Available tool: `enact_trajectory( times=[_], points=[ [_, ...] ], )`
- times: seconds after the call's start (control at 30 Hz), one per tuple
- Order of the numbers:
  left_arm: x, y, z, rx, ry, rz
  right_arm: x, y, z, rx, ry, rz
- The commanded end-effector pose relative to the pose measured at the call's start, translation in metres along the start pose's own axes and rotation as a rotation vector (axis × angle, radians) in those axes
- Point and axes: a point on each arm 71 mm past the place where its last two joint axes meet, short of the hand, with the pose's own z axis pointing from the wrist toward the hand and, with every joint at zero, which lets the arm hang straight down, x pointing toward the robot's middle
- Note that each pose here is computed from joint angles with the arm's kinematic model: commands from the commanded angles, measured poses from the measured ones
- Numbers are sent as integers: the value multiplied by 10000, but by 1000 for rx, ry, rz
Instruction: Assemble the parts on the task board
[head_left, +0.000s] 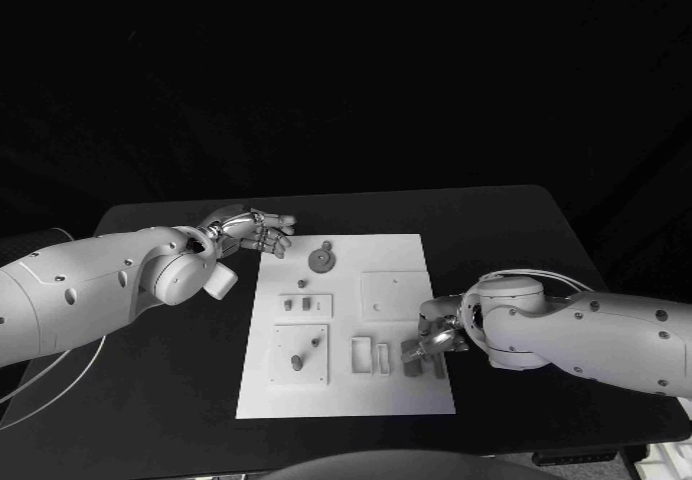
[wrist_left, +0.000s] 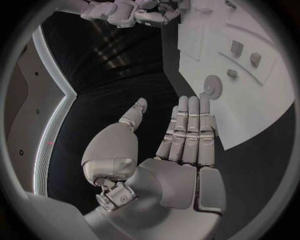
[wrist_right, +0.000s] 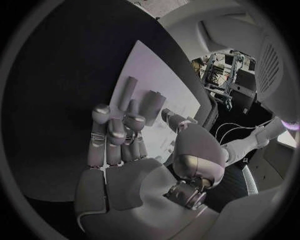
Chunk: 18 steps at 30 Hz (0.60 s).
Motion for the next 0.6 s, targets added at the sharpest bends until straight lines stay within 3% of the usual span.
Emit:
enact_trajectory(
  times=[0.03,0.6],
  points=[
    [30,-9,3,3,25,-2,28,-5,16,8,15,-19],
    [27,-4,-4,-1,31,-4,-7,92,110,6,-5,-46]
  ],
)
